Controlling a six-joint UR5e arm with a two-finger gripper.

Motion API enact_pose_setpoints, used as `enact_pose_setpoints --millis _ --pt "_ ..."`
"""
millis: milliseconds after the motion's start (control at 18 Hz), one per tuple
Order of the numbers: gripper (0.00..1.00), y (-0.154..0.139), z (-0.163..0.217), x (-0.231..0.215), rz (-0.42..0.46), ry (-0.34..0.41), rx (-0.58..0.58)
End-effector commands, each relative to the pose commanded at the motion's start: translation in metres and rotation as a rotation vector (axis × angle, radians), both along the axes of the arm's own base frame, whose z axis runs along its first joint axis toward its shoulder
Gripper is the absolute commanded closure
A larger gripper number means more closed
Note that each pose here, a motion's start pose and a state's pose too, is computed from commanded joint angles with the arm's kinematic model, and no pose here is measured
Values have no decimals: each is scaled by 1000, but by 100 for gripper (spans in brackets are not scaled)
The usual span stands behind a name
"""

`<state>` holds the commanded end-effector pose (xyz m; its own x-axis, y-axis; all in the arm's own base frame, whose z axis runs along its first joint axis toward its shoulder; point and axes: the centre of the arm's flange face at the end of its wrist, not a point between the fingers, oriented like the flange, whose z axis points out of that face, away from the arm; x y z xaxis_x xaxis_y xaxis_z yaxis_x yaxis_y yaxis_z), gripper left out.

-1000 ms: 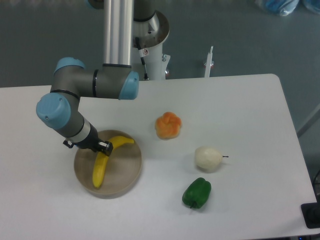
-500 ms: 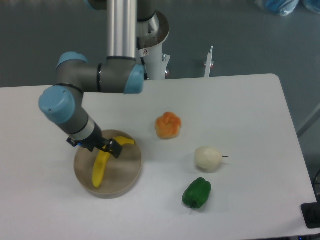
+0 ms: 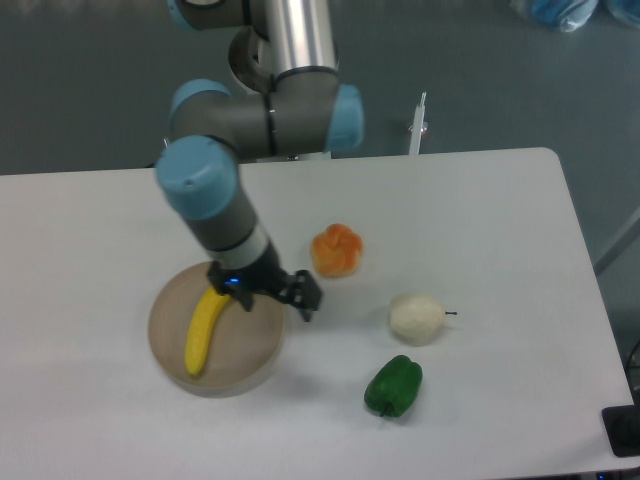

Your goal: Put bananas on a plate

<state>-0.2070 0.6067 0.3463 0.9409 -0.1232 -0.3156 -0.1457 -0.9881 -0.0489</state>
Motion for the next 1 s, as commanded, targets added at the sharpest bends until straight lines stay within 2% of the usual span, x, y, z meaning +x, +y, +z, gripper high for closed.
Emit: enact_pose_setpoints --millis 222,389,500,722,1000 --pt "0 -24 14 -42 -65 20 -29" --pt "0 -36 30 -57 -176 40 -55" --pt "0 -41 36 -67 -206 49 -62" --pt "0 -53 27 -87 -293 15 -77" --pt "0 -56 26 -94 -295 15 -76"
